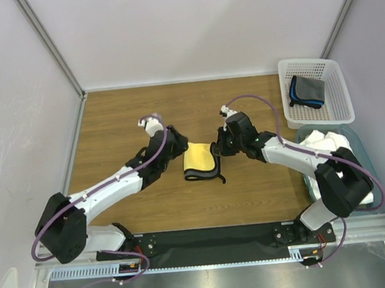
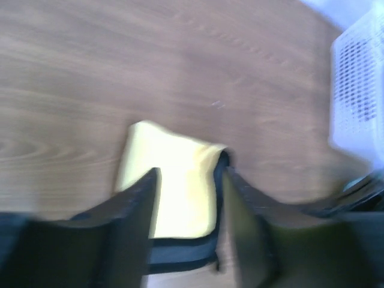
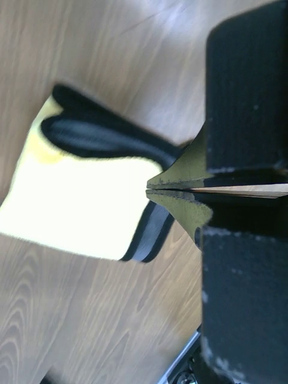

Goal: Fold and stack the towels
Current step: Fold the towel

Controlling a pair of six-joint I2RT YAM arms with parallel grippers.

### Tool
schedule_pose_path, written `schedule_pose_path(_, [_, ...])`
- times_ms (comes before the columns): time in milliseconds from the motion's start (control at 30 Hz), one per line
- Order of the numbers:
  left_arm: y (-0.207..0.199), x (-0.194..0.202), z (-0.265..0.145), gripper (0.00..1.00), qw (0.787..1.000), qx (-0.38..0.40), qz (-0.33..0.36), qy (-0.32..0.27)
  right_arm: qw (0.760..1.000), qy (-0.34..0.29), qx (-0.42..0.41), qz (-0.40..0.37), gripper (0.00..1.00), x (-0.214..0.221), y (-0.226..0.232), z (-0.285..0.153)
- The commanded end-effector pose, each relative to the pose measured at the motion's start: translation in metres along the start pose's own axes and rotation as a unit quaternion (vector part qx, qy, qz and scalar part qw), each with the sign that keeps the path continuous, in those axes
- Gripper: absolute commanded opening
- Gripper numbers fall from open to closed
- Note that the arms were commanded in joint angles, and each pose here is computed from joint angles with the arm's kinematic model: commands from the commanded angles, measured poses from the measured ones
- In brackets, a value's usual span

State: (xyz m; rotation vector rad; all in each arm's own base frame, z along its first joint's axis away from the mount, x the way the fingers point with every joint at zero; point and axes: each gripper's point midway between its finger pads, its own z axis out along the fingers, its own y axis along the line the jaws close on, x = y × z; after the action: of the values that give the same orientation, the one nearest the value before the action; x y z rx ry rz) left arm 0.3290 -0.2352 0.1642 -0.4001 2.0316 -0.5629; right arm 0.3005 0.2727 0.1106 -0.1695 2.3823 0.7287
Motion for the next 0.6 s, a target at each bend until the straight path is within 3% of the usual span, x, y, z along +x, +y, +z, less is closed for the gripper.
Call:
schedule_pose_path(0, [0.004,0.019,-0.004,0.43,0.998,0.067,0.013,0.011,0.999,-0.016,-0.026,0.011,0.00,-0.018,0.019,0.020])
schedule_pose_path(67, [0.007,0.029,-0.005,0.30,0.996,0.085,0.016,0.020,0.999,-0.024,-0.027,0.017,0.00,-0.024,0.021,0.028])
schedule_pose_path(167, [0.007,0.041,-0.002,0.20,0.994,0.099,0.023,0.034,0.999,-0.027,-0.031,0.022,0.00,-0.031,0.025,0.038])
schedule_pose_path(400, [-0.011,0.053,0.012,0.15,0.988,0.145,0.021,0.051,0.999,-0.035,0.007,0.035,0.00,-0.038,0.011,0.058])
schedule_pose_path(567, [-0.003,0.085,0.039,0.11,0.988,0.120,0.008,0.096,0.998,-0.020,0.042,0.052,0.00,-0.028,-0.013,0.072])
